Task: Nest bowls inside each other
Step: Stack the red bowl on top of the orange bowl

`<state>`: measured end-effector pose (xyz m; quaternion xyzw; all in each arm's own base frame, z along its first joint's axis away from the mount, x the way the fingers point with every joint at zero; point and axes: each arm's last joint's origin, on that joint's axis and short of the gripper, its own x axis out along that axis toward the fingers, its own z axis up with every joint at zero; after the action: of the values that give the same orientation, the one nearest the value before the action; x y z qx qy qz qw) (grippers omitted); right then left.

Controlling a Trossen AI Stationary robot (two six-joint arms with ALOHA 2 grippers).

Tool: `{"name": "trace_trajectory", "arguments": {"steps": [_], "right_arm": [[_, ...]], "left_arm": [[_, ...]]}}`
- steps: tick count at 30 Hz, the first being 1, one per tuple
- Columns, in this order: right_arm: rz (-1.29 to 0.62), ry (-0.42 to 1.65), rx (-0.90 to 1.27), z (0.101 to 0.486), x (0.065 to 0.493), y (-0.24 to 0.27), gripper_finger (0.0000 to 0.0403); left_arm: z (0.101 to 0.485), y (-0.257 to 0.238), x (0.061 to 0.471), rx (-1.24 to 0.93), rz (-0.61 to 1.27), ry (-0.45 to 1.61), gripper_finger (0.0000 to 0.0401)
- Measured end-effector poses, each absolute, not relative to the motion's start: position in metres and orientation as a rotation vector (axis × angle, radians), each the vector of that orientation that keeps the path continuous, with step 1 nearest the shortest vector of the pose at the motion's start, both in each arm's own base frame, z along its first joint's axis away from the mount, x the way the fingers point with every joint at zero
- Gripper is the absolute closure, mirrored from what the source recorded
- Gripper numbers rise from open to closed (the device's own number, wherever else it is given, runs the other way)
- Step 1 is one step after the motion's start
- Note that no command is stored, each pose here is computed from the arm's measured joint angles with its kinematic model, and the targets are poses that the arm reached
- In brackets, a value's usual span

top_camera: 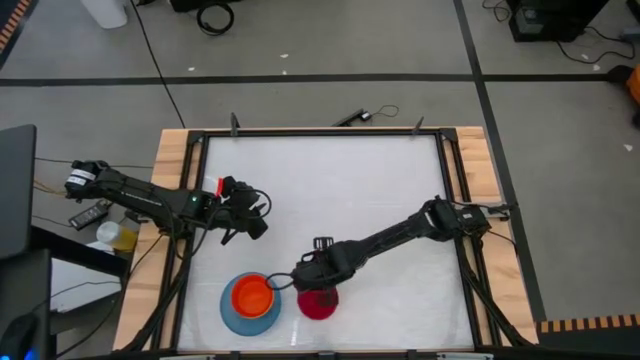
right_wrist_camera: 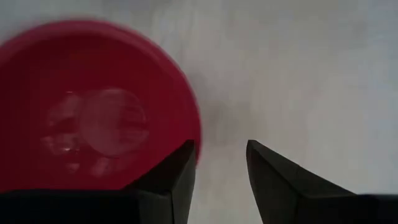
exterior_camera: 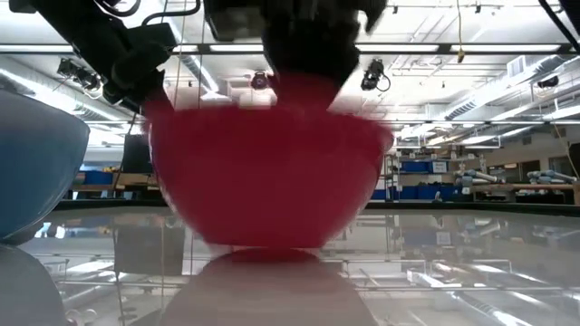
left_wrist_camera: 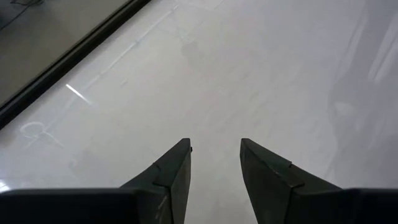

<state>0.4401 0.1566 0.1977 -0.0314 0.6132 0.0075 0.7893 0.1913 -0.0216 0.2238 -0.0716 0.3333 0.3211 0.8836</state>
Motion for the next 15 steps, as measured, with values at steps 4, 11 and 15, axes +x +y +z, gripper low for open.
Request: {"name": "trace_trajectory", "arguments": {"steps": [4, 11, 15], "right_arm": [[0.055, 1.339, -0.032, 0.186, 0.440, 0.155, 0.0251], [0.075, 1.351, -0.006, 0.175, 0.439, 0.155, 0.0259], [0.067, 1.359, -0.007, 0.180, 0.436, 0.154, 0.0267]], "left_arm": [[0.224, -0.022, 0.191, -0.146, 0.668, 0.699, 0.0260], [0.223, -0.022, 0.191, -0.147, 0.669, 0.699, 0.0260], [0.224, -0.022, 0.191, -0.149, 0.669, 0.698, 0.0260]]}}
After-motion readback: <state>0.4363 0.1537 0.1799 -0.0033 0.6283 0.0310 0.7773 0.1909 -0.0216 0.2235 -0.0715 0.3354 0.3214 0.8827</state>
